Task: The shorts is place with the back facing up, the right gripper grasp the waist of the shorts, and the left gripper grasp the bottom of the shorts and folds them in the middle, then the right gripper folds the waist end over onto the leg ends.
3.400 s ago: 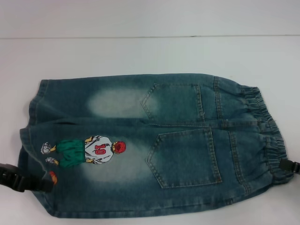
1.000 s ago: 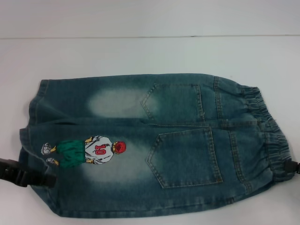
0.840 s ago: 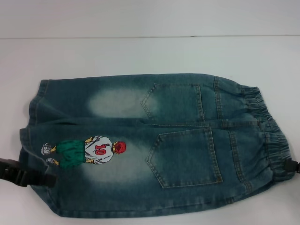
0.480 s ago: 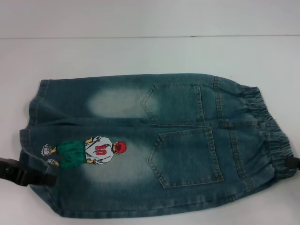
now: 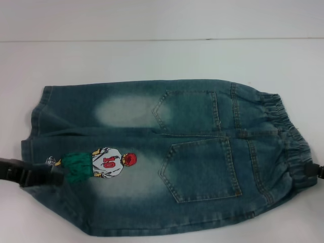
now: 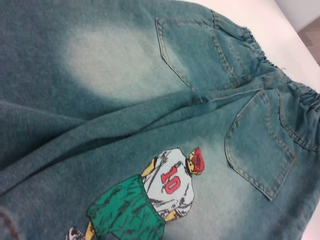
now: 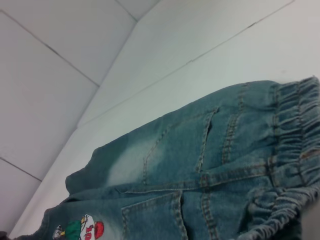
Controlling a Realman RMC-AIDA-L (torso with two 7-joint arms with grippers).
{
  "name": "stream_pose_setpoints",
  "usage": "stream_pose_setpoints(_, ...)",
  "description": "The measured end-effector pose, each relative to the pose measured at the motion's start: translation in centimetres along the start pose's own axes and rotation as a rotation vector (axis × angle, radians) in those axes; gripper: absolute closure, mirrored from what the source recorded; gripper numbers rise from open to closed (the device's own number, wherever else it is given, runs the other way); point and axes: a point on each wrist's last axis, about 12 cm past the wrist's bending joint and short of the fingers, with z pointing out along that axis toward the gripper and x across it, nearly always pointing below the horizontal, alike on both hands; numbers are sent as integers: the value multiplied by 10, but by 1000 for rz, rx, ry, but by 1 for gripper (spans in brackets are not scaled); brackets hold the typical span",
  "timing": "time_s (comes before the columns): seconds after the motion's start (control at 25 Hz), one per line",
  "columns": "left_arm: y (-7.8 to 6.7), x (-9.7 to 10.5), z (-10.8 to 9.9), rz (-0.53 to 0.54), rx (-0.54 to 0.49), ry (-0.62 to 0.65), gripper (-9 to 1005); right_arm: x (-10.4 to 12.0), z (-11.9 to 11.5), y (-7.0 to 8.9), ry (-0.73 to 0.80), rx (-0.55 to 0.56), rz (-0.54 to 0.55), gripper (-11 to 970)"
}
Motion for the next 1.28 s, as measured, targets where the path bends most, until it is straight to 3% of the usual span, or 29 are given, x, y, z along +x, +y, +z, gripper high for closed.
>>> stream_pose_setpoints(0.52,6,-4,-7,-13,-38,-84,994,-21,8,3,15,-14,-55,886)
stream_pose_setpoints(1.28,6,-39,-5,-5,-67,-261,993,-93,30,13,110,47,-142,862)
